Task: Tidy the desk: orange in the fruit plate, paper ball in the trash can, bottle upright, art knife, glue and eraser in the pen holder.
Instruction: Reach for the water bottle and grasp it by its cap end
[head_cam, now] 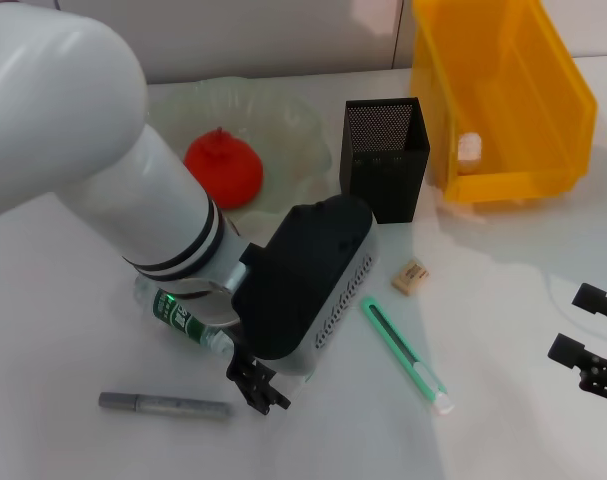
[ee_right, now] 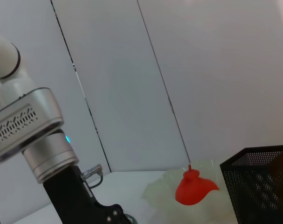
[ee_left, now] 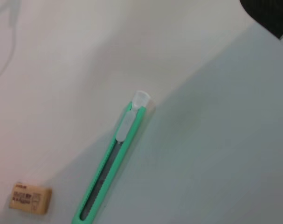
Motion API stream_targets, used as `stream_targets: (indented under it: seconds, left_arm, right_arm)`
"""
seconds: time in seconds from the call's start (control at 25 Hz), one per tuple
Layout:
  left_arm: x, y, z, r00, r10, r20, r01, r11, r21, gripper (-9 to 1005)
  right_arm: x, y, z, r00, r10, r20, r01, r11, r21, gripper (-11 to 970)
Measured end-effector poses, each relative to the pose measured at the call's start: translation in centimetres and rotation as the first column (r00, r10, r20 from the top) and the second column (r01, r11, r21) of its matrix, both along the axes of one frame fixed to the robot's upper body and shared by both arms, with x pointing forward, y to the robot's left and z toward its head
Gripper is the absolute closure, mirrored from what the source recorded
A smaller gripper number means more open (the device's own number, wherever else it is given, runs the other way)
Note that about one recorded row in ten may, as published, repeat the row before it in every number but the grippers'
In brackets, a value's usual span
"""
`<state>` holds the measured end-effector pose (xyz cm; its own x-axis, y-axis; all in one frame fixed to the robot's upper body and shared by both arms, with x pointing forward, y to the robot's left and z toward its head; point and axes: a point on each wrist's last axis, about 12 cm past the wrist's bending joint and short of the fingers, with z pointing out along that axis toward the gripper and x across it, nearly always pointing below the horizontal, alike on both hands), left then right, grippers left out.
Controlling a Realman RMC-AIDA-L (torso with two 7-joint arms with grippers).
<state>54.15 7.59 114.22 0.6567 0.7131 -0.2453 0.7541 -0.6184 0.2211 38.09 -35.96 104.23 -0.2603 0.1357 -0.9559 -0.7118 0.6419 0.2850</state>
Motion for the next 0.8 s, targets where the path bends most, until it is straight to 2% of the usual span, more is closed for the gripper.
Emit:
stream_targets:
  seconds: [0.8]
  left_arm:
    - [-0.15, -0.94, -1.21, 0.997, -0.058, 0.051, 0.055, 0.997, 0.060, 299]
  right_arm:
    - [0.10, -0.04, 0.00, 1.000, -0.005, 0.001, 0.005, 1.000, -0.001, 133]
